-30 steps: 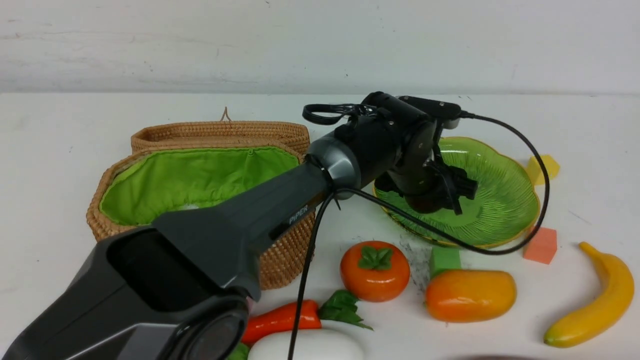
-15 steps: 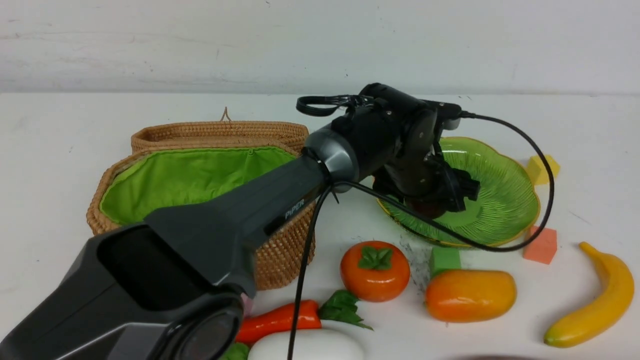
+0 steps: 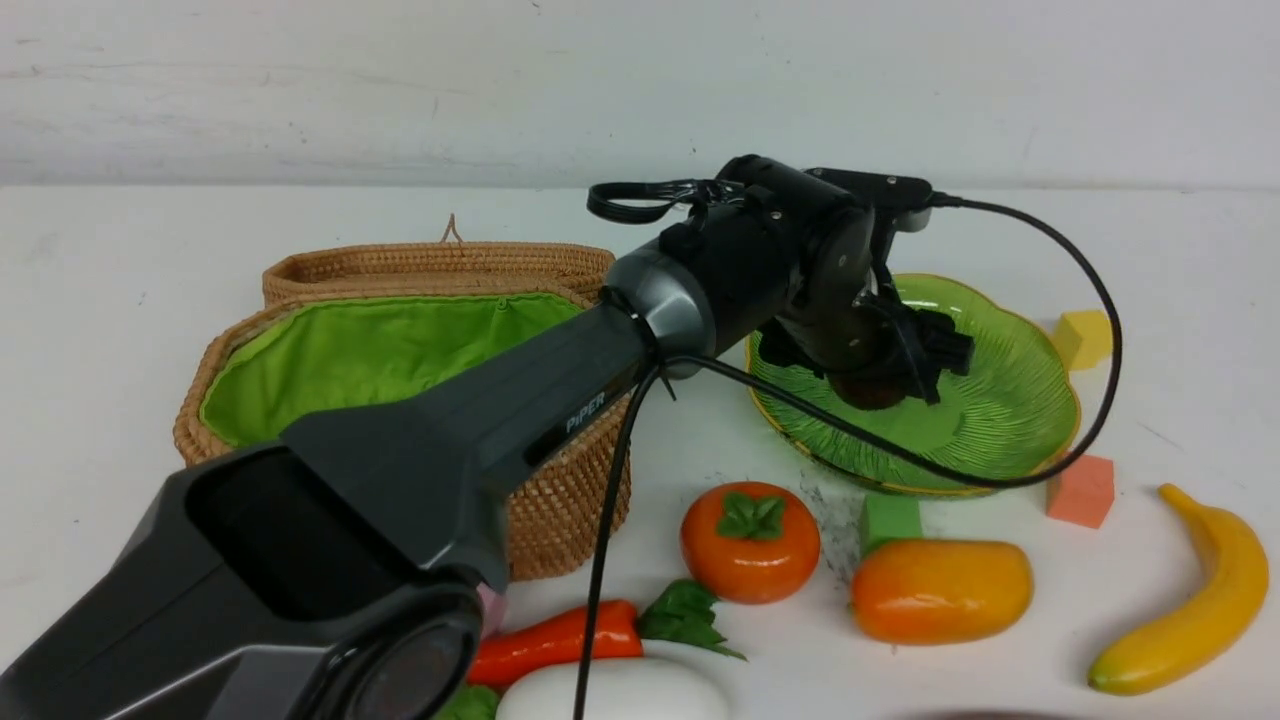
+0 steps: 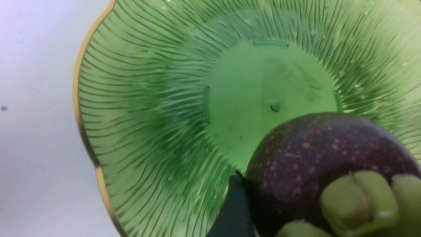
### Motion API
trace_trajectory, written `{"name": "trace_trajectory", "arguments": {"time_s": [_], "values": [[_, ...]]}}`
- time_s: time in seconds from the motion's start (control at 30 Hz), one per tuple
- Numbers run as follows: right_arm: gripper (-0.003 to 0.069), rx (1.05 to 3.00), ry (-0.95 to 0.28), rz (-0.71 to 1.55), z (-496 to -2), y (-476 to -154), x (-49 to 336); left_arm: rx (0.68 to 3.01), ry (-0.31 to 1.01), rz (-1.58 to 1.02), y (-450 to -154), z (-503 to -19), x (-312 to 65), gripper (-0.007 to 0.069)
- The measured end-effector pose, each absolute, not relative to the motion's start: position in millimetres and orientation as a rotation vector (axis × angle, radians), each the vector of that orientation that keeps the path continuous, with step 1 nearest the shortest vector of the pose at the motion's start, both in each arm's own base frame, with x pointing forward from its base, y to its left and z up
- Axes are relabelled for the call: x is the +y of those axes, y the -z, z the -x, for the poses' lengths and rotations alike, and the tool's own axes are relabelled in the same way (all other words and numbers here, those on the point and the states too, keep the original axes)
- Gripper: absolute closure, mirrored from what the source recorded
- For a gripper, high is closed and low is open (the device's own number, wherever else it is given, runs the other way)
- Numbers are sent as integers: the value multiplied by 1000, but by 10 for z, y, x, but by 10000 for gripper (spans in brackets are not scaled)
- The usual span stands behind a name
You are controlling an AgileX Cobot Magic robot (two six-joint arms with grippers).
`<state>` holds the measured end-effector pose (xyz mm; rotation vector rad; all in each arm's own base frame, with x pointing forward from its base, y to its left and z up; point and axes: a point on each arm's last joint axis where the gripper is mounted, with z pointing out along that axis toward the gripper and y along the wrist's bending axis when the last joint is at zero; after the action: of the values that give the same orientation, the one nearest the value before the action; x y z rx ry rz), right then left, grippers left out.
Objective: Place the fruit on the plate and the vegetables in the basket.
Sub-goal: Grab a mangosteen with your left arm and put it on the plate on the right
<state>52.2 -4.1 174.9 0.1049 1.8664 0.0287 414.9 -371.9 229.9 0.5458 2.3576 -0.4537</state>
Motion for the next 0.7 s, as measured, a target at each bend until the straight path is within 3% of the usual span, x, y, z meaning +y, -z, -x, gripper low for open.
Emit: {"name": "trace_trajectory", "arguments": {"time_s": [0.47, 0.7], "values": [[414, 1866, -29, -105, -522, -1749, -41, 2316, 332, -731, -2280, -4123, -3715, 26], [414, 1866, -29, -105, -522, -1749, -41, 2312, 330, -753, -2278, -4098, -3740, 26]]}}
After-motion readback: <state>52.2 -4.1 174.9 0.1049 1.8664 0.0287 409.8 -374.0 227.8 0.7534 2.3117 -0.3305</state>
